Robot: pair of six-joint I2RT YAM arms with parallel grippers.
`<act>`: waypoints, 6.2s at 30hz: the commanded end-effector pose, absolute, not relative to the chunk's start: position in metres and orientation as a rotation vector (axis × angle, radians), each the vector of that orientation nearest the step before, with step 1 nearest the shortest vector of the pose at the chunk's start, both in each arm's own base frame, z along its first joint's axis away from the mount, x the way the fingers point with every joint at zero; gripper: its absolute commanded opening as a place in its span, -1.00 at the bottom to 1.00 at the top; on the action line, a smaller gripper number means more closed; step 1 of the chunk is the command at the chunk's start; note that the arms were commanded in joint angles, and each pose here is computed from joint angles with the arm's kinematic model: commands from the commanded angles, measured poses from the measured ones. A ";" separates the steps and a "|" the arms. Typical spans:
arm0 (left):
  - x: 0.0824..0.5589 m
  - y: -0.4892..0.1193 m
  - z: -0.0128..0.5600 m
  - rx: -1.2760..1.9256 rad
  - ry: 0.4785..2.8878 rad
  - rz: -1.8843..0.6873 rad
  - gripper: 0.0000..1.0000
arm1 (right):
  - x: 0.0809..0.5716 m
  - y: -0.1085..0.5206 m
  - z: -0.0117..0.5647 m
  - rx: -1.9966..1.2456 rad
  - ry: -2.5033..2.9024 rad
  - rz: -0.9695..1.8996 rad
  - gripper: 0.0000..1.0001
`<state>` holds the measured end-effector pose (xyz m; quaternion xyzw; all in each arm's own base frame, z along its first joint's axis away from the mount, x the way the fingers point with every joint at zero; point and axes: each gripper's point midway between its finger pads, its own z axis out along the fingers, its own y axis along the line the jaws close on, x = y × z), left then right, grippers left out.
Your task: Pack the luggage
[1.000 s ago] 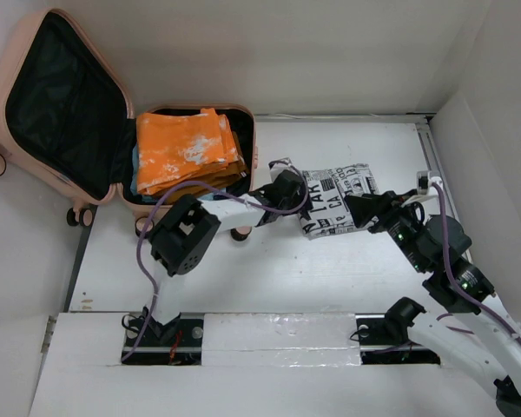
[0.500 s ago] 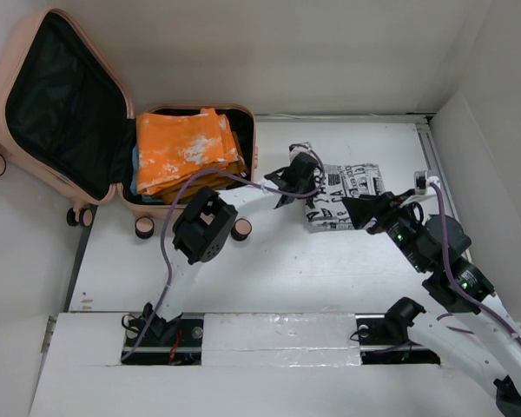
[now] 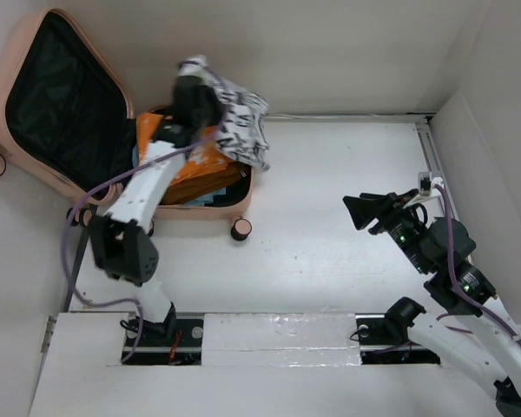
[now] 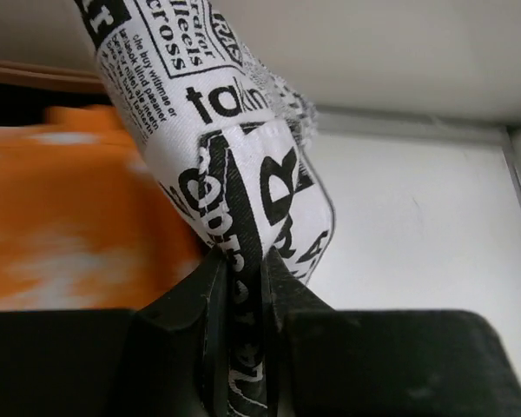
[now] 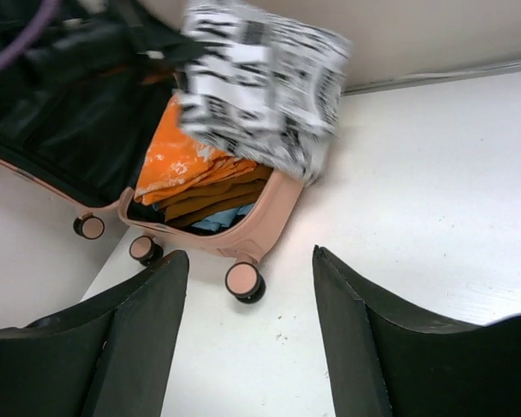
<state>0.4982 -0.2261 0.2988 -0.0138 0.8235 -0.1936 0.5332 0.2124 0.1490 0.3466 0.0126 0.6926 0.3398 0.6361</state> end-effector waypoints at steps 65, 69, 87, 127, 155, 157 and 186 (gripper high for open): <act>0.295 0.245 0.380 -1.248 1.422 0.935 -0.08 | 0.210 0.226 0.288 -0.328 1.667 0.991 0.09; 0.313 0.228 0.382 -1.181 1.458 0.879 -0.99 | 0.212 0.227 0.287 -0.329 1.668 0.991 0.09; 0.292 -0.073 0.341 -0.272 1.744 -0.231 -0.68 | 0.227 0.228 0.282 -0.249 1.704 0.966 0.09; 0.556 0.192 0.236 -0.954 1.931 -0.177 0.23 | 0.437 0.317 0.219 -0.082 1.934 0.668 -1.00; 0.502 -0.115 0.135 -0.530 2.298 -0.627 0.11 | 0.453 0.132 0.175 0.339 1.973 0.386 -1.00; 0.479 -0.123 0.124 -0.538 2.320 -0.673 0.11 | 0.453 0.122 0.174 0.354 1.973 0.385 -1.00; 0.434 -0.143 0.107 -0.628 2.347 -0.615 0.09 | 0.485 0.236 0.177 0.082 2.024 0.737 -1.00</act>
